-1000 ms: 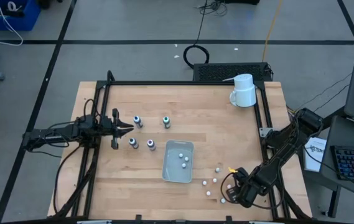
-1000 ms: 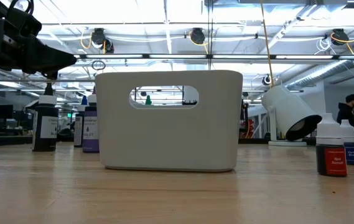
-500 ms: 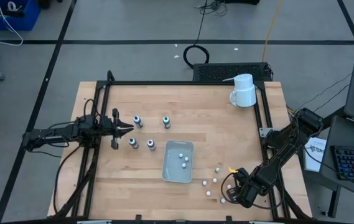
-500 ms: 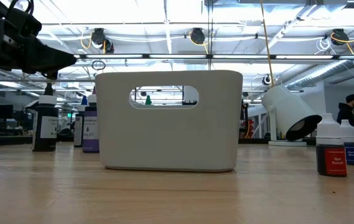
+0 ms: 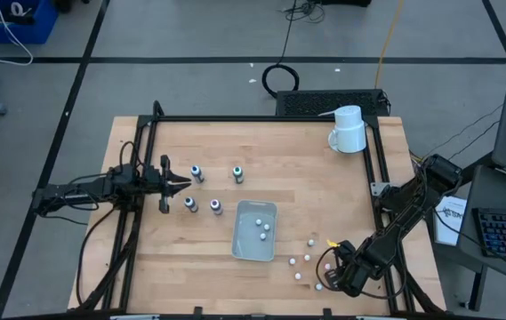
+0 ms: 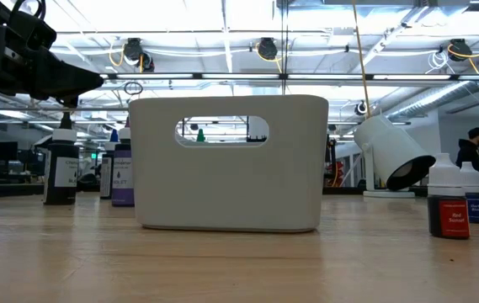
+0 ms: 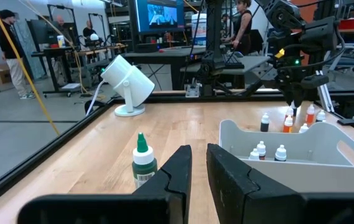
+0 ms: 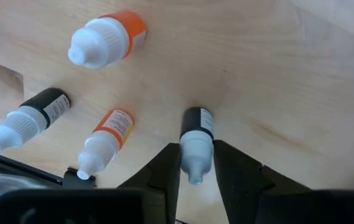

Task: Pick & Place food coloring
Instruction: Put the small black food coloring bottle into the white bin

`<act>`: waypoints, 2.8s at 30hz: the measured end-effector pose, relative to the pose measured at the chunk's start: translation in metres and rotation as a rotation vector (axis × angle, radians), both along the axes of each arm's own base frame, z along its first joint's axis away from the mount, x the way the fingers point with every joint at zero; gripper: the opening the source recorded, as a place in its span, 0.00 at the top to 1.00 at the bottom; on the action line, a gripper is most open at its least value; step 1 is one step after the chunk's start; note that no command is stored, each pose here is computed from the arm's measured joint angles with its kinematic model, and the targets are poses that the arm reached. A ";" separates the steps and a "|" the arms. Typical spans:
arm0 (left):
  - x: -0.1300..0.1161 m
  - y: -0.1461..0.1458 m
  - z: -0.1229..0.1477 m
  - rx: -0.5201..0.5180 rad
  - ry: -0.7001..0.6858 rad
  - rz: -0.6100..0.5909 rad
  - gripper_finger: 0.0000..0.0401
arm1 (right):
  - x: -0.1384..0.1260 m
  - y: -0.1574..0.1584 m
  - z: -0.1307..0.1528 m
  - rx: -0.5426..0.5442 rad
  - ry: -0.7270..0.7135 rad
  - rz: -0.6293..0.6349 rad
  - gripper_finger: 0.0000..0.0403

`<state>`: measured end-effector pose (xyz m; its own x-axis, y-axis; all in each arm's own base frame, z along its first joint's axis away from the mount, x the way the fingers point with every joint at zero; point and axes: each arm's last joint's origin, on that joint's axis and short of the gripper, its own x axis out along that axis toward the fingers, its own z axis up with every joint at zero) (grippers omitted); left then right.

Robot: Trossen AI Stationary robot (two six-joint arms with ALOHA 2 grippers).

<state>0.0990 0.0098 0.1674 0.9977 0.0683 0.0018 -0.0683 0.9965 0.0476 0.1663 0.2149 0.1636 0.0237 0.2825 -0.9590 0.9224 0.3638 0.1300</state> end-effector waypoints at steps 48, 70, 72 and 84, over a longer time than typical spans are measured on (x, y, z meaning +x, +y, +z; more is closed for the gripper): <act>0.000 0.000 0.000 0.000 0.000 0.000 0.86 | 0.109 -0.131 0.101 -0.577 -0.499 0.583 0.87; 0.000 0.000 0.000 0.000 0.000 0.000 0.86 | 0.231 -0.183 0.168 -0.645 -0.519 1.044 0.87; 0.000 0.000 0.000 0.000 0.000 0.000 0.86 | 0.239 -0.184 0.169 -0.610 -0.498 1.064 0.87; 0.000 0.000 0.000 0.000 0.000 0.000 0.86 | 0.254 -0.181 0.135 -0.453 -0.330 1.082 0.87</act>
